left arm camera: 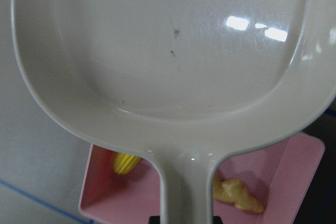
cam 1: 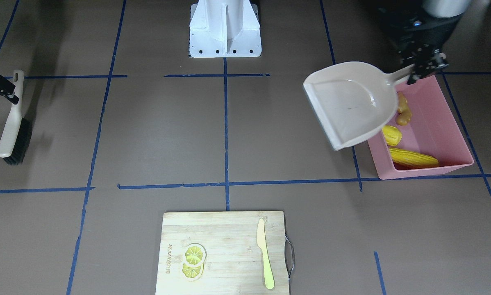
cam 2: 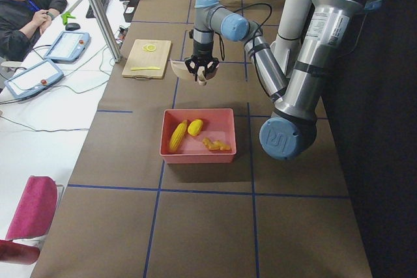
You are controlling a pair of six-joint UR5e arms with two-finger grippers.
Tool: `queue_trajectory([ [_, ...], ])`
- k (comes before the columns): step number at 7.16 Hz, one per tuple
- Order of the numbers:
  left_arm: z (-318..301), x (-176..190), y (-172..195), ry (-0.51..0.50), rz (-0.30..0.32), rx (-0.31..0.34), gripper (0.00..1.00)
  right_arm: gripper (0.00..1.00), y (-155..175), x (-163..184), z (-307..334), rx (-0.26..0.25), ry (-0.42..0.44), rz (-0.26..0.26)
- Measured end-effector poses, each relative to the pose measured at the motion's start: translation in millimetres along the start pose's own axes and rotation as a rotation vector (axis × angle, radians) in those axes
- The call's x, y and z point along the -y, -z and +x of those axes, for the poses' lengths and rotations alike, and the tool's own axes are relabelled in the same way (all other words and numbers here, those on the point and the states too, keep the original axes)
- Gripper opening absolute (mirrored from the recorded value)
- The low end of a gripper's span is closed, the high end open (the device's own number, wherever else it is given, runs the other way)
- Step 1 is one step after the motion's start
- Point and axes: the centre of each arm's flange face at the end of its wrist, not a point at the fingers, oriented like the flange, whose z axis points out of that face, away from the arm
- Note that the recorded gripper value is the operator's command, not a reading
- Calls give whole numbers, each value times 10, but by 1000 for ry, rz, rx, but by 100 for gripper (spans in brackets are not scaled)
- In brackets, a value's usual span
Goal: Sweep and dump trash into bin
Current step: 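Lower the empty dustpan with the left gripper while the right sets down the brush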
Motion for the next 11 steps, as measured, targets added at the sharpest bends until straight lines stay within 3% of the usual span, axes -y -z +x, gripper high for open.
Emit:
queue_trajectory([
  [2, 21, 474, -428, -113, 71, -10, 5, 100, 105, 77, 13, 14, 1, 51],
  [5, 147, 932, -1091, -98, 180, -59, 5, 100, 149, 128, -2, 27, 18, 91],
  [9, 254, 1304, -1527, -102, 159, -117, 9, 100, 148, 143, -14, 28, 20, 97],
  [11, 295, 1390, -1585, -110, 155, -127, 16, 100, 152, 154, -30, 30, 15, 99],
])
